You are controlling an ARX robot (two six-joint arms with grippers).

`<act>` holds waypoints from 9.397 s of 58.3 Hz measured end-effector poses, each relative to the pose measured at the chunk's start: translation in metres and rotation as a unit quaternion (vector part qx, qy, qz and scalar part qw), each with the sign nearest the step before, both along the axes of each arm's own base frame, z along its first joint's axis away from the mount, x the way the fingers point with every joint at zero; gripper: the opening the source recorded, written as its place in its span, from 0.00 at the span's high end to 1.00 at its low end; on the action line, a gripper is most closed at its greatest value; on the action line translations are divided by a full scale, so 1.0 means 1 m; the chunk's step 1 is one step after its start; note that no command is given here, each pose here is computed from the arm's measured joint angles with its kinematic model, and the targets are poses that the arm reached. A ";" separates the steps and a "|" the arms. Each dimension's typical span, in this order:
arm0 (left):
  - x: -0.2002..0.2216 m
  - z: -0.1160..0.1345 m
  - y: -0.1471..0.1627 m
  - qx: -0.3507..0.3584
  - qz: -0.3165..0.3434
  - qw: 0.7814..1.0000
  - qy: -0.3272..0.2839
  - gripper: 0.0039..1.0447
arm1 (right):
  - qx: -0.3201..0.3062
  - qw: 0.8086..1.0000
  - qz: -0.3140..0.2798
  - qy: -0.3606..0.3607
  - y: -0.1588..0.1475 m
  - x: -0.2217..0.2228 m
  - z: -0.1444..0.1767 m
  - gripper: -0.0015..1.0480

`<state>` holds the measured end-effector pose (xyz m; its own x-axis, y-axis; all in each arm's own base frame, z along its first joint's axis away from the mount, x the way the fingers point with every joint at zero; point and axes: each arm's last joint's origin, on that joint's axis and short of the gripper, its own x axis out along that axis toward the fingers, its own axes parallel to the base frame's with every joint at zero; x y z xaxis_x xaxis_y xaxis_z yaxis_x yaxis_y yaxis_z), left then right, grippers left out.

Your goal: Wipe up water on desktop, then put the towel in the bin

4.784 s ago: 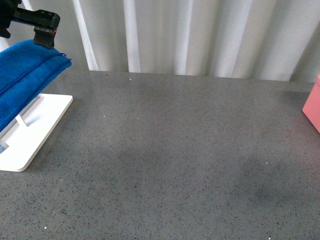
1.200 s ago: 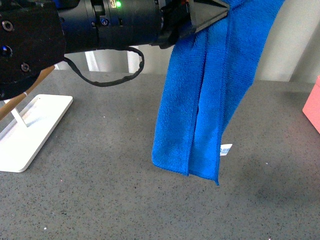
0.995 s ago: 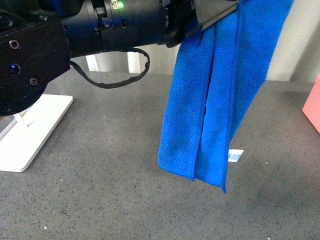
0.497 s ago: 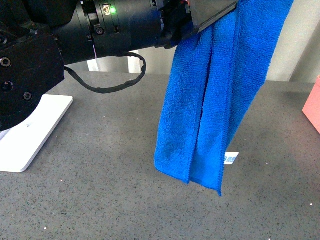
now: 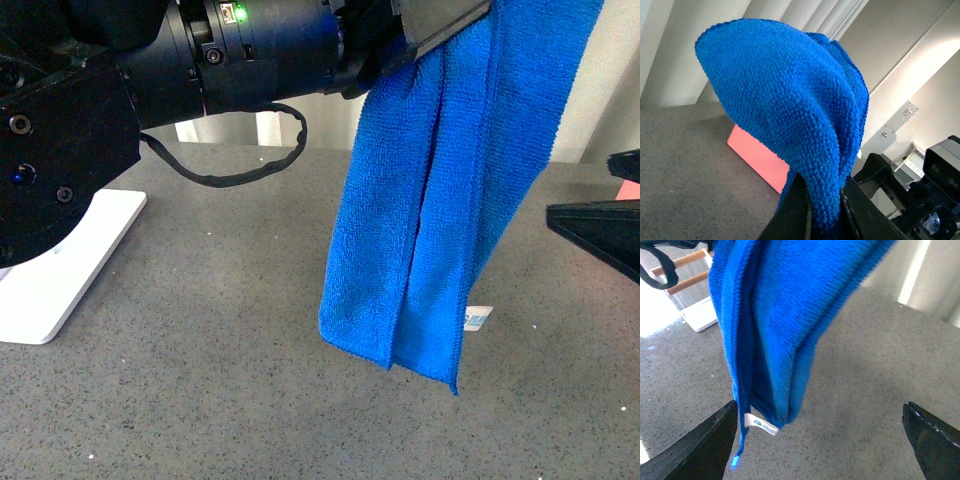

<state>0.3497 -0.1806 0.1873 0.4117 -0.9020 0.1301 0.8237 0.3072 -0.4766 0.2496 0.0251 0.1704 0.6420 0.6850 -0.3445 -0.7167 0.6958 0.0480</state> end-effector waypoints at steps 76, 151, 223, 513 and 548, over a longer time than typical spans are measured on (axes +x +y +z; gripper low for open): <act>-0.006 -0.003 -0.018 0.004 0.004 0.999 0.037 0.95 | -0.002 0.998 0.064 0.006 0.038 0.037 0.003 0.95; -0.077 0.036 0.250 0.132 0.285 0.947 0.066 0.06 | -0.042 0.998 -0.045 0.002 -0.002 0.055 0.006 0.95; -0.215 -0.016 0.181 0.235 0.538 0.805 -0.085 0.97 | -0.116 0.985 -0.121 0.042 -0.003 0.069 -0.002 0.95; -0.253 -0.016 0.181 0.235 0.539 0.804 -0.087 0.06 | -0.179 0.972 -0.151 0.028 -0.028 0.162 0.082 0.95; -0.253 -0.016 0.181 0.235 0.539 0.804 -0.087 0.06 | -0.167 0.898 -0.388 0.125 -0.197 0.159 0.094 0.95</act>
